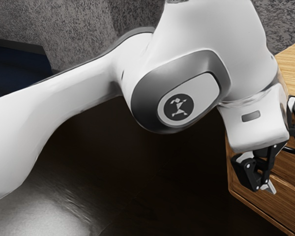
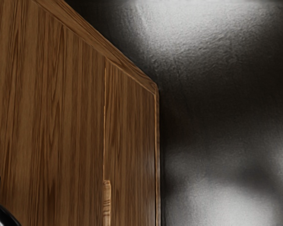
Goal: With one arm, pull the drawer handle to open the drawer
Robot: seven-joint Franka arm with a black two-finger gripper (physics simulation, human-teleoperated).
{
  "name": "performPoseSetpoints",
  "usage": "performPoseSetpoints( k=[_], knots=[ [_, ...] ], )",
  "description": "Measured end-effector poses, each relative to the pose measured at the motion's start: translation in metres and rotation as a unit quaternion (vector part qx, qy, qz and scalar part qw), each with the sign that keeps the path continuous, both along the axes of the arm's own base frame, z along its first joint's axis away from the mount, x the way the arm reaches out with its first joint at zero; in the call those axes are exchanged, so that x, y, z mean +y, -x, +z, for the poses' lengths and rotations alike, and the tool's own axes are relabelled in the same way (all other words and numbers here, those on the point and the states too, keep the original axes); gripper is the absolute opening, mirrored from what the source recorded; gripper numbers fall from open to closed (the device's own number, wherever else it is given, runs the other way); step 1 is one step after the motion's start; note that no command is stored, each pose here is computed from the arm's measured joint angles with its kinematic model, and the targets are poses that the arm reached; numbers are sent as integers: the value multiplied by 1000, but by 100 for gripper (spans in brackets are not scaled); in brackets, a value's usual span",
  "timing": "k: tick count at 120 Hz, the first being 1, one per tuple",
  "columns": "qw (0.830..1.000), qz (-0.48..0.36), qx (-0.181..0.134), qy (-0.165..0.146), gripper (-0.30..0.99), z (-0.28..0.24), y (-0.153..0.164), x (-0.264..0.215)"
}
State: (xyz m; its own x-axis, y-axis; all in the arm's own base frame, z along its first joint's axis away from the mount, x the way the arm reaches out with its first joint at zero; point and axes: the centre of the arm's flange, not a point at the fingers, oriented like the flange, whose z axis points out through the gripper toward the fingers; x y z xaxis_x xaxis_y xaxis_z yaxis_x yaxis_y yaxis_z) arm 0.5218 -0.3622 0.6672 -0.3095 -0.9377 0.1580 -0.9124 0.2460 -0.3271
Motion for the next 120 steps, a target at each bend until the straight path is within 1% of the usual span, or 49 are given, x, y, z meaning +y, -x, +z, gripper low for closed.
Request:
performPoseSetpoints(
  k=[21,25,46,64,92,110,120],
  knots=[
    [1000,7,8,-5,70,1,1,6],
    [1000,9,11,-7,71,1,0,9],
    [999,17,30,-17,69,-1,0,20],
    [998,19,46,-28,69,-2,5,25],
    [997,27,60,-47,67,-2,34,43],
    [997,24,57,-53,66,1,67,50],
    [997,28,54,-54,64,3,77,57]
  ],
)
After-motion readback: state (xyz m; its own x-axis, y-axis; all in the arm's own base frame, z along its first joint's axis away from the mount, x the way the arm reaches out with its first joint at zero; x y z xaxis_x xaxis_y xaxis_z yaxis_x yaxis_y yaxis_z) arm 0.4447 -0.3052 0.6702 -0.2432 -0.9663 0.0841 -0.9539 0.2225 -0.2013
